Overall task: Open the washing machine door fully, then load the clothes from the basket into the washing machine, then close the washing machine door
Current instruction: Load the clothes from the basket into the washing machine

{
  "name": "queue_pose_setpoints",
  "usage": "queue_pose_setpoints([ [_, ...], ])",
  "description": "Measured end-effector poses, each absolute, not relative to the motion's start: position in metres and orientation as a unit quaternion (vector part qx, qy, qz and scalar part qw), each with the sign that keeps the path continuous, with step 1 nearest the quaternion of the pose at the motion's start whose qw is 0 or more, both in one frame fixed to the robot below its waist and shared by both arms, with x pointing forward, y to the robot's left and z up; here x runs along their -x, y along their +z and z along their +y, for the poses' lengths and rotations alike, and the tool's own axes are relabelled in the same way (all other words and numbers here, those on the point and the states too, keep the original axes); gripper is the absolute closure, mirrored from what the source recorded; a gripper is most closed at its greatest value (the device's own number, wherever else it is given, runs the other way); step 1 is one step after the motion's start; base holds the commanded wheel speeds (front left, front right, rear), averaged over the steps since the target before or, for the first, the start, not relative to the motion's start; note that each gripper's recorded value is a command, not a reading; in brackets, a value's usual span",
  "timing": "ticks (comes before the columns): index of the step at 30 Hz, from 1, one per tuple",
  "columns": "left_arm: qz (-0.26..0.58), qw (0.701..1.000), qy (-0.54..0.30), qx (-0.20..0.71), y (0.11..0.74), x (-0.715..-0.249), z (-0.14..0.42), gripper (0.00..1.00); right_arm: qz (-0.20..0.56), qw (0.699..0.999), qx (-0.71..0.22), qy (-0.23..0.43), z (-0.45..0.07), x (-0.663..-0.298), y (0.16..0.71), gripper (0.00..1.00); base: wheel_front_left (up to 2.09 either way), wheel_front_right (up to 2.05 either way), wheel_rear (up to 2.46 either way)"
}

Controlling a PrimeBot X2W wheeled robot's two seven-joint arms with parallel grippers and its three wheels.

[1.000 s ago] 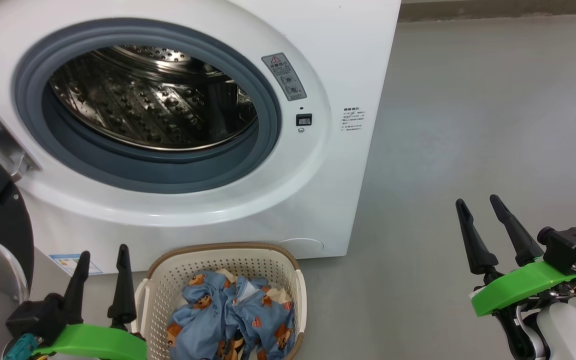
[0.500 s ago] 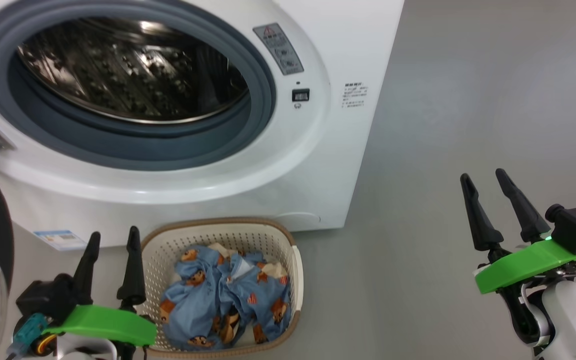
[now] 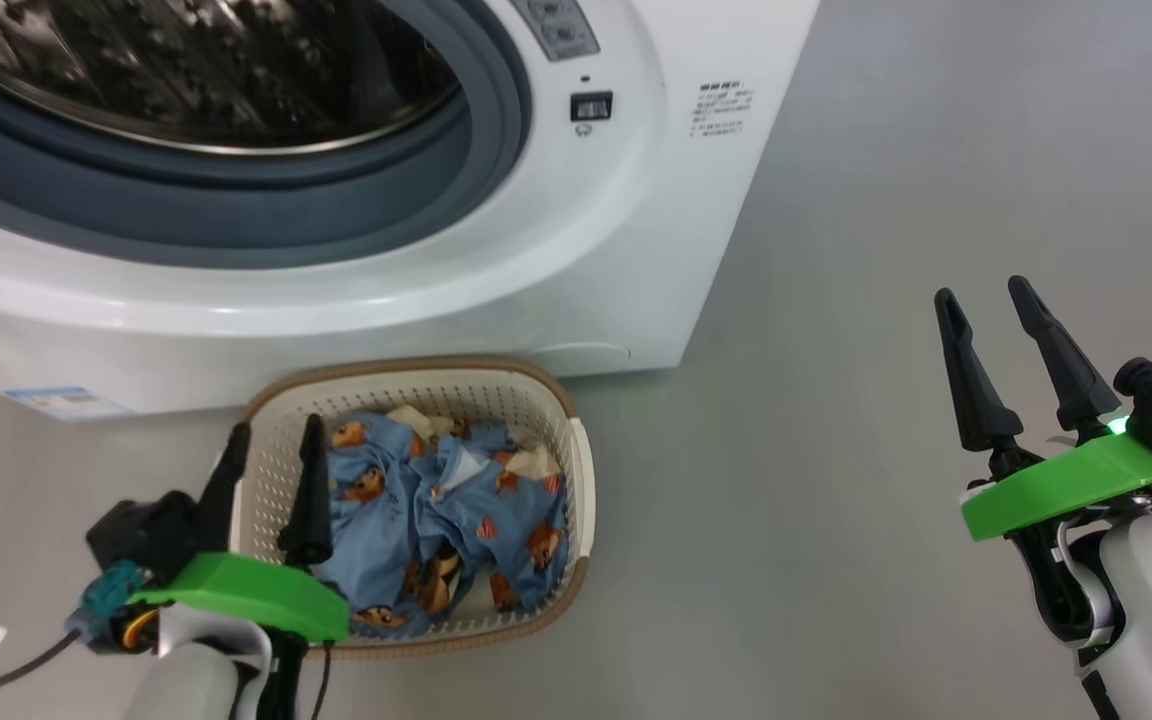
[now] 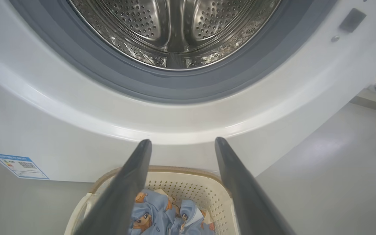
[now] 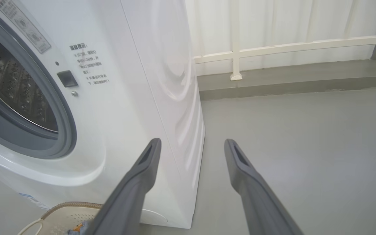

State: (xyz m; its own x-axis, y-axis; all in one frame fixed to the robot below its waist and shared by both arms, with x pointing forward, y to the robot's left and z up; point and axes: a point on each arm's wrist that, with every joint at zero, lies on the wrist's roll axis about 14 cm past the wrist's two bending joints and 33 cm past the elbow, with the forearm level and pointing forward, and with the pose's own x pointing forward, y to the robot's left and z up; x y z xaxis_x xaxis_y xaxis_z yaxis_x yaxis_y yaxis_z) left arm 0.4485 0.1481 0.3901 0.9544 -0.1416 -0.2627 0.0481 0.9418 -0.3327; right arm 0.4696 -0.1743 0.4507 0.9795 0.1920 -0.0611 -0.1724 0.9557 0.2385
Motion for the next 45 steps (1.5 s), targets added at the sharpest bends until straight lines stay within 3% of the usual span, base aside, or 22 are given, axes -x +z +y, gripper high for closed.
queue_pose_setpoints([
  [16, 0.270, 0.947, -0.075, 0.155, 0.299, -0.466, 0.128, 0.00, 0.069, 0.986, -0.124, 0.086, -0.173, -0.499, 0.410, 0.00, 0.00, 0.00, 0.00],
  [32, 0.420, 0.890, -0.130, 0.120, 0.200, -0.459, 0.092, 0.00, 0.100, 0.985, -0.126, 0.065, -0.184, -0.519, 0.360, 0.00, 0.00, 0.00, 0.00],
  [38, 0.480, 0.862, -0.120, 0.112, 0.162, -0.443, 0.095, 0.00, 0.116, 0.984, -0.121, 0.058, -0.189, -0.520, 0.341, 0.00, 0.00, 0.00, 0.00],
  [45, 0.504, 0.852, -0.103, 0.100, 0.136, -0.452, 0.108, 0.00, 0.135, 0.982, -0.122, 0.046, -0.195, -0.517, 0.321, 0.00, 0.00, 0.00, 0.00],
])
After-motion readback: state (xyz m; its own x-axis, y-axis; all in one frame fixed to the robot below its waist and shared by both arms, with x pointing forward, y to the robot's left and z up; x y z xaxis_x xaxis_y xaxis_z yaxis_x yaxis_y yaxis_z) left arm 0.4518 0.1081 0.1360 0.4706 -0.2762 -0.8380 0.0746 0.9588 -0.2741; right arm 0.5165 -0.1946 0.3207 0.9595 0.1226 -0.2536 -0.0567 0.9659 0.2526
